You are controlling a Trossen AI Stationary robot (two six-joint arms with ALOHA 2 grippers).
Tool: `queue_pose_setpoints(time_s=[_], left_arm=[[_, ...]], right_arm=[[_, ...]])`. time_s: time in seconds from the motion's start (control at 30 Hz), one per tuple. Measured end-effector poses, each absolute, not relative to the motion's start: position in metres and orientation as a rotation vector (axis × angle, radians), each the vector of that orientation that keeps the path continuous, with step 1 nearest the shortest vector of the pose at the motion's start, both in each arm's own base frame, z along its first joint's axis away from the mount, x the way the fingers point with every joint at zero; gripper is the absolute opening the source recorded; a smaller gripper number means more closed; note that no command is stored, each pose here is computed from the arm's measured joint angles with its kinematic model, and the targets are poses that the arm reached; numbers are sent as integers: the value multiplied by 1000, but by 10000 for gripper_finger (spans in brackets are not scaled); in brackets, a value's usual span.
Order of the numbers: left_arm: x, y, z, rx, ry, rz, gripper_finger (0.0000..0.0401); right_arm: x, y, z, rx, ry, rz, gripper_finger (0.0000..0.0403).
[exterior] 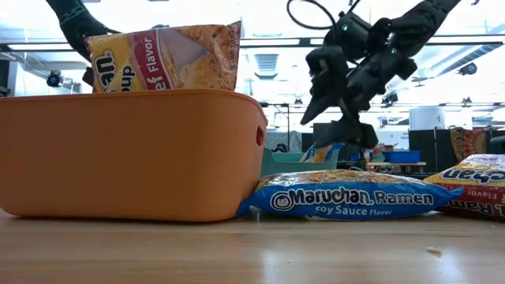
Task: Sort Maruchan noodles
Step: Put the blue noodle pack into the green bin
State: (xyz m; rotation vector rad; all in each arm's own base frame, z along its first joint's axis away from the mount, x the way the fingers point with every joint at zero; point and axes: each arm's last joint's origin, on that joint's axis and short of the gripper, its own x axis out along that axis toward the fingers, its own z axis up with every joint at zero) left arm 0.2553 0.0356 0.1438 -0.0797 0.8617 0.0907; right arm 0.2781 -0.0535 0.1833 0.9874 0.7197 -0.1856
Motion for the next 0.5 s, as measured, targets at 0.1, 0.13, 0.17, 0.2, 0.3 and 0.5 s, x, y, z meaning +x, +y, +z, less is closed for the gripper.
queue_pose_setpoints(time_s=[0.1,0.13,0.17,0.2,0.3,0.5], left_arm=[[259,37,139,-77,837,112,0],[260,37,137,-76,823,122,0],[262,37,134,-74,803,131,0],[264,38,132,-70,781,145,0],[271,42,127,-50,707,235,0],[278,43,138,8,634,242,0]], right_arm=[[286,-55,174,985,713,-182,236],[289,-55,171,983,704,-177,240],[292,-56,168,980,690,-171,244],[294,-56,166,977,680,-165,248],[301,-58,158,969,655,-153,258],[310,-59,140,975,688,-167,271]])
